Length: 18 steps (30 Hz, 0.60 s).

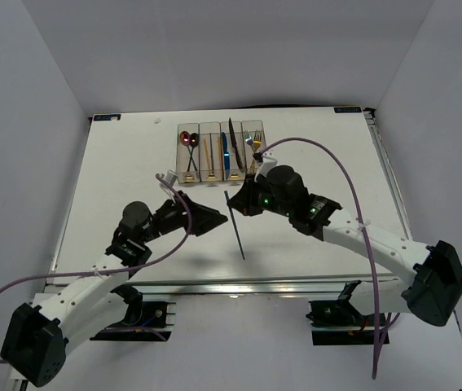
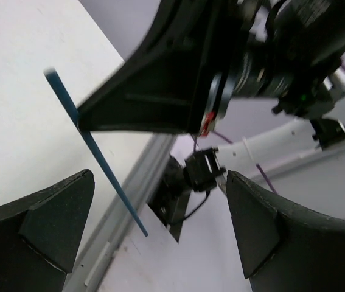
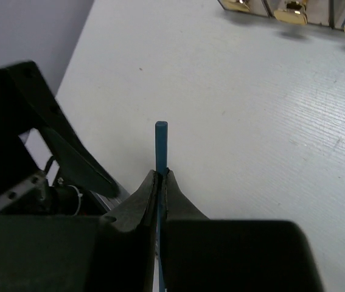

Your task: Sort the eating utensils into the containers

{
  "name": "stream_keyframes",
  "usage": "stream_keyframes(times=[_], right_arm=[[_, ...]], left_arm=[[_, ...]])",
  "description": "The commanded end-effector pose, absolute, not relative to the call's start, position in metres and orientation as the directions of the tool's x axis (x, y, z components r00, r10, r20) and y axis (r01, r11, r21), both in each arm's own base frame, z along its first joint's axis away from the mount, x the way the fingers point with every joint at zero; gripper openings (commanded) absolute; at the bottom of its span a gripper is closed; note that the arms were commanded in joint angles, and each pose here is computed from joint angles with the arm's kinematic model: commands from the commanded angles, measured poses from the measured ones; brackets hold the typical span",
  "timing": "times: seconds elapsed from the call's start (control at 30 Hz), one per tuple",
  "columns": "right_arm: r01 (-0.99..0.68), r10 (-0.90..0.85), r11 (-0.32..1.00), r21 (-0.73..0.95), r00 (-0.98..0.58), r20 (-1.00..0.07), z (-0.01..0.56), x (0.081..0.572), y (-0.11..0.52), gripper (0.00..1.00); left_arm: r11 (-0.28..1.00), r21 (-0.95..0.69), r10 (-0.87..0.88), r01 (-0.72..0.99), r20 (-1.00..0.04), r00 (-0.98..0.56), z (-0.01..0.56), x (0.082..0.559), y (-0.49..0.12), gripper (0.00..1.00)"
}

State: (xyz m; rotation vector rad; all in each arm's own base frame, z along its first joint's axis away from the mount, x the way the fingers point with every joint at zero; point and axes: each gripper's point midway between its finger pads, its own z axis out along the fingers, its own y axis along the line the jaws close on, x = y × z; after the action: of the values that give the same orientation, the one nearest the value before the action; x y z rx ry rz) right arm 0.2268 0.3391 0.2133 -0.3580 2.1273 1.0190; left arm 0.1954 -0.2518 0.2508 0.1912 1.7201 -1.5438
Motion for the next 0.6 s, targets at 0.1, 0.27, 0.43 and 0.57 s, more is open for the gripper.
stream_keyframes(times=[0.1,0.27,0.43,0.57], right_arm=[[-0.584,0.224,0.535,0.610,-0.598,-0.770,0.291,0.220,0.330,0.00],[-0.595,0.278,0.508,0.623,-0.571,-0.772,0.313,0.214,0.320,0.00],[-0.586,0.298,0.512,0.628,-0.565,-0.770,0.325,0.211,0.312,0.00],[-0.586,0.300,0.478,0.654,-0.591,-0.749,0.321,0.204,0.314,0.00]], left_arm=[[0.150,-0.689,-0.271,0.709,-0.718,-0.641,0.256,0.166,-0.293,0.98],[0.177,-0.667,-0.238,0.723,-0.742,-0.627,0.253,0.171,-0.311,0.97],[0.227,-0.652,-0.252,0.723,-0.757,-0.603,0.254,0.182,-0.314,0.95],[0.203,-0.654,-0.279,0.729,-0.752,-0.597,0.265,0.185,-0.319,0.89]])
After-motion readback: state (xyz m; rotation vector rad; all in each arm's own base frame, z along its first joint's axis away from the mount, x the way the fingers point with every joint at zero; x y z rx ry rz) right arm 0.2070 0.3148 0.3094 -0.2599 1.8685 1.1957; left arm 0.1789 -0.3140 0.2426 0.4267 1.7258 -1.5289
